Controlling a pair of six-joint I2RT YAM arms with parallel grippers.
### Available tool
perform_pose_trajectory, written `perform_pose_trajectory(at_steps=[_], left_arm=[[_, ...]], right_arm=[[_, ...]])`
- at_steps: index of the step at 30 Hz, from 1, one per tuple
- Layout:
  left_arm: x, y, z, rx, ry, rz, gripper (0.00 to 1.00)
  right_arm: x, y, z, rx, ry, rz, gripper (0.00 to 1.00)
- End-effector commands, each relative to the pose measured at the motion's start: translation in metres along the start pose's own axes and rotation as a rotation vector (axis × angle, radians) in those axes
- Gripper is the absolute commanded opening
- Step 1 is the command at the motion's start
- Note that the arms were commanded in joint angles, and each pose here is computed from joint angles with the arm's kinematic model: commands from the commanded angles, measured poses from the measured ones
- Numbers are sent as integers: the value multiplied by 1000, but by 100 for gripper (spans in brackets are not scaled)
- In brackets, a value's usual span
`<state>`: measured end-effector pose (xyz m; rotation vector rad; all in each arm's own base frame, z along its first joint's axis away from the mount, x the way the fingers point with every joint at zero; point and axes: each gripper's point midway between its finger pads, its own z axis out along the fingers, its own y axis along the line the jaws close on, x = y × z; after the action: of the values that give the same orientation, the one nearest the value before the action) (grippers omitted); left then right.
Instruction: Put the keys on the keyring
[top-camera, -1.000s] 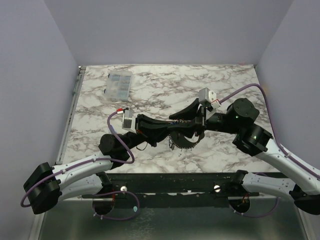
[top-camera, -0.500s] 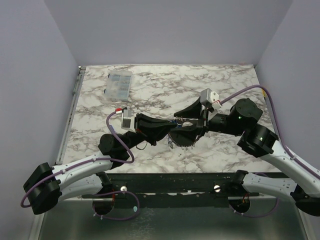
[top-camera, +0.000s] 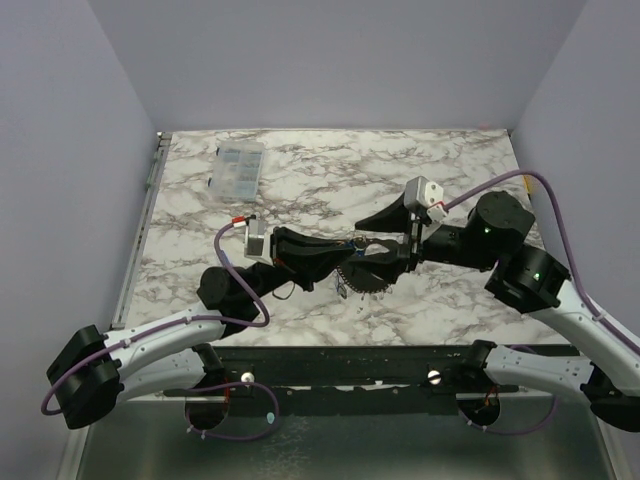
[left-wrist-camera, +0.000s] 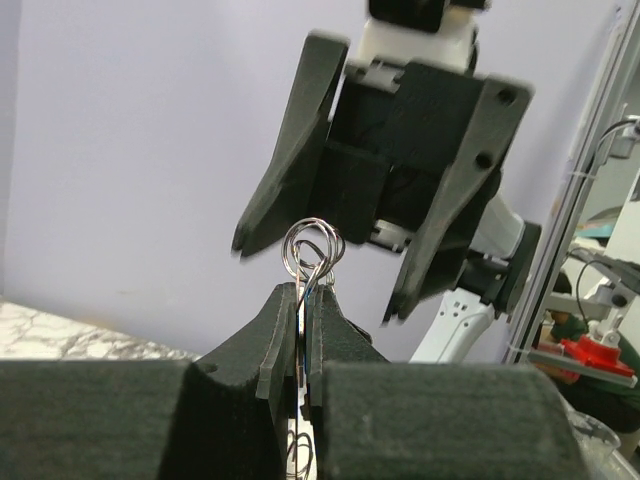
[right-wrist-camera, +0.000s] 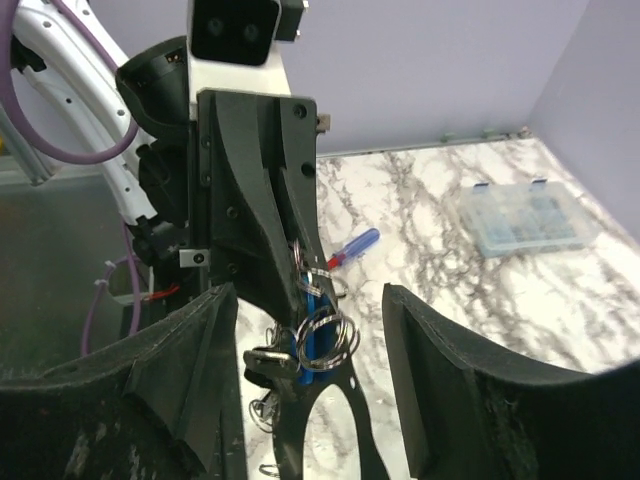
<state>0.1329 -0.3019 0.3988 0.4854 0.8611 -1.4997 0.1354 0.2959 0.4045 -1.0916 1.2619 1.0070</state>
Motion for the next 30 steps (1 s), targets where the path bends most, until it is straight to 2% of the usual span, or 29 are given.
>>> perform_pose_trajectory(at_steps=[1,6,10,12,14,17,19,23,30], left_arm=[[-5,-7,5,27,38,45,0],[11,1,0,-31,169,44,0],[20,-2,-5,-33,263,33,0],[24,-5,-7,-30,309,21,0],[28,-9,-8,-16,362,8,0],[36,-15,-10,12,444,-9,0],[38,-18,-11,24,480,-18,0],[39,-20,-13,27,508,-22,0],[40,-18,-14,15,530,-14,0]], right_arm=[[-18,-3,-18,19,60,-144,69],[-6,-3,-27,-17,193,-211,70],[18,3,-31,-80,285,-239,65],[30,11,-33,-138,289,-273,61],[25,15,-33,-154,239,-312,58],[15,18,-32,-169,186,-354,57],[14,16,-31,-175,196,-370,55],[20,14,-27,-194,244,-376,52],[19,16,-28,-211,253,-374,50]])
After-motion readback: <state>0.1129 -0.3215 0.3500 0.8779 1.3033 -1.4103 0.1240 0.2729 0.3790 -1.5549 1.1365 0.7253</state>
